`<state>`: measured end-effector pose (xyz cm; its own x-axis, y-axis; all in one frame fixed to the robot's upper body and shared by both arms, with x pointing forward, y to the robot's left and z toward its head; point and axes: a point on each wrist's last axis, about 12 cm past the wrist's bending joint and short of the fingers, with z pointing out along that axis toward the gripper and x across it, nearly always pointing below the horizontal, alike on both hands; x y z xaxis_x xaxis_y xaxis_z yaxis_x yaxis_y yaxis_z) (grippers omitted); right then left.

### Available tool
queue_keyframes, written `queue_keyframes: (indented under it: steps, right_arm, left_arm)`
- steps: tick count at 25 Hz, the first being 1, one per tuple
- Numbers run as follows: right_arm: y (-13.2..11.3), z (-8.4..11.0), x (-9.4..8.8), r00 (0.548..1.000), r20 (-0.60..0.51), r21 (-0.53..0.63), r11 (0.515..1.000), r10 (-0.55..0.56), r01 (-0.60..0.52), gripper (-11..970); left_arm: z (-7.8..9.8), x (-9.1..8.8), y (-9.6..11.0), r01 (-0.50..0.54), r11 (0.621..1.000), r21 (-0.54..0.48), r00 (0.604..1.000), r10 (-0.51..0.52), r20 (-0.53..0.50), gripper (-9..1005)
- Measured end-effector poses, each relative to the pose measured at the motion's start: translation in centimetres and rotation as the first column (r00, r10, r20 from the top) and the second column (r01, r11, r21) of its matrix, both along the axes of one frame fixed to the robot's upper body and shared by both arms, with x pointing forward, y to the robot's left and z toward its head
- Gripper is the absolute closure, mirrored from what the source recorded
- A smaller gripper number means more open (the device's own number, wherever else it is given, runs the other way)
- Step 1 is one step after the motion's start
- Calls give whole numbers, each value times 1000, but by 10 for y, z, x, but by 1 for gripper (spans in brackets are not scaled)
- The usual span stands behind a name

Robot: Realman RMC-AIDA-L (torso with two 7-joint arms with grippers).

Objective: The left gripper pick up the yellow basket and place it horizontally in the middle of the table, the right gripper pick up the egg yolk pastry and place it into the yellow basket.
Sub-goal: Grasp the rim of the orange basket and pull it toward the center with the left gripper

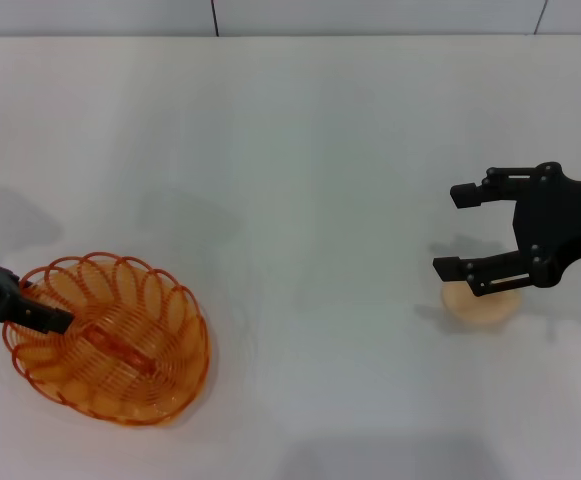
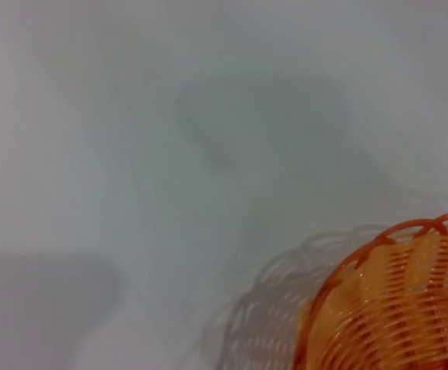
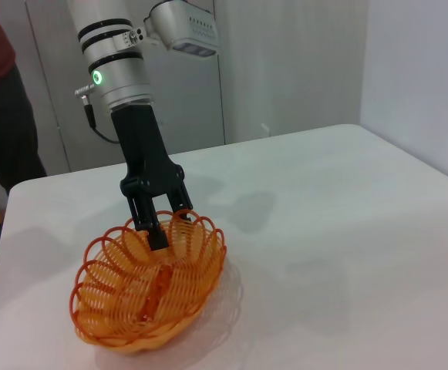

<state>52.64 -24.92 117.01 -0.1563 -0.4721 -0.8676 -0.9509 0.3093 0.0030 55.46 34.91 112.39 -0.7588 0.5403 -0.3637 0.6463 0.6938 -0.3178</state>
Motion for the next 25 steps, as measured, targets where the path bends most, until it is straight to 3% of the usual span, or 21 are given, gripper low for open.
queue_keyframes:
  steps: [6, 9, 15, 25]
  right_arm:
    - [0, 0, 0, 1000, 0, 0, 1000, -1, 1, 104]
    - [0, 0, 0, 1000, 0, 0, 1000, -1, 1, 104]
    - [-1, 0, 0, 1000, 0, 1, 1000, -3, 3, 104]
    - [1, 2, 2, 1000, 7, 1, 1000, 0, 0, 104]
  left_arm:
    - [-1, 0, -1, -6, 1000, -2, 1000, 6, 1, 290]
    - [-2, 1, -2, -10, 1000, 0, 1000, 10, 5, 486]
    - [-5, 1, -1, -17, 1000, 15, 1000, 17, 9, 693]
    - [-11, 2, -4, -4, 1000, 21, 1000, 4, -12, 782]
